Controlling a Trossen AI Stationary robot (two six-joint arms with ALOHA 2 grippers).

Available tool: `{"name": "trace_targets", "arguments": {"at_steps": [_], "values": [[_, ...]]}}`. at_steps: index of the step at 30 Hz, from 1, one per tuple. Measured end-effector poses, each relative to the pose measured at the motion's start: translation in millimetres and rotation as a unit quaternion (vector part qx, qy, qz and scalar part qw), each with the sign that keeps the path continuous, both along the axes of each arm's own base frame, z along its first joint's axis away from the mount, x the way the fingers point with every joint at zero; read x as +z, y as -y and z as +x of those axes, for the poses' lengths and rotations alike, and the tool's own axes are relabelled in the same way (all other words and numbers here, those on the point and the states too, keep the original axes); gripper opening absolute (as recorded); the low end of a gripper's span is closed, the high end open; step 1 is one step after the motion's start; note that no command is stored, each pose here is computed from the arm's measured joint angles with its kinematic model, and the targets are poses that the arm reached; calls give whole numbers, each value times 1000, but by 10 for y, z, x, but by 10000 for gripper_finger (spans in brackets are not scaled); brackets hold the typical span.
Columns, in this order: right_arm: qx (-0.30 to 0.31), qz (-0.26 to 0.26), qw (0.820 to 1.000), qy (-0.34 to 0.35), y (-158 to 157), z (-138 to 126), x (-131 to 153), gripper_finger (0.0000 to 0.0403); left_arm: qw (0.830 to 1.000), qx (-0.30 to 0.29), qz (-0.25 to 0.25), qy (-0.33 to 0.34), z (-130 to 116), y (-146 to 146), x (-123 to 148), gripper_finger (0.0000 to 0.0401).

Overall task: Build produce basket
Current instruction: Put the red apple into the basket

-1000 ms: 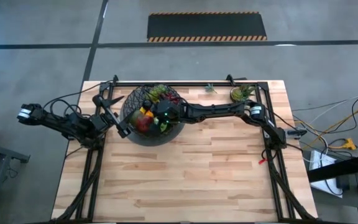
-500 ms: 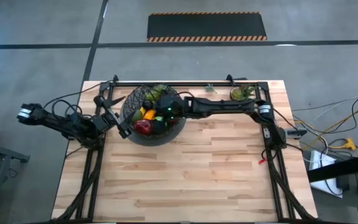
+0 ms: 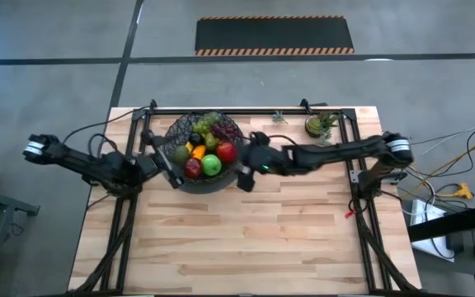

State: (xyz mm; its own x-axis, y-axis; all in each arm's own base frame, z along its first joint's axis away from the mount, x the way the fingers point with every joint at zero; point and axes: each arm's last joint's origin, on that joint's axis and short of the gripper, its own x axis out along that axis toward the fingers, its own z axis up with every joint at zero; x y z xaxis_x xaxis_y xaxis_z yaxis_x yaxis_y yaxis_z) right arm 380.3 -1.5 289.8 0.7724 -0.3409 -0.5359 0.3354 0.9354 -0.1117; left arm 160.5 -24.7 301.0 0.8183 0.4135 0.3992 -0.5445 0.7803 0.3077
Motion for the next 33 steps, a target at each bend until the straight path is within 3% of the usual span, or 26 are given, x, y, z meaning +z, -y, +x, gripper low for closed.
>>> {"name": "trace_targets", "arguments": {"at_steps": [9,15,21,26,33], "values": [[31,3,998,56,-191,-553,-245,359,989,-42,-71,-123,395,108,-149,288],[33,3,997,76,-176,-832,-378,359,955,-32,-150,-254,531,121,-75,288],[35,1,995,93,-162,-998,-455,359,891,-15,-228,-392,567,-15,97,288],[40,-6,995,88,-161,-1013,-480,359,816,-57,-285,-500,637,-175,116,288],[46,-14,996,80,-161,-1015,-513,359,719,-14,-321,-617,700,-492,25,288]]}}
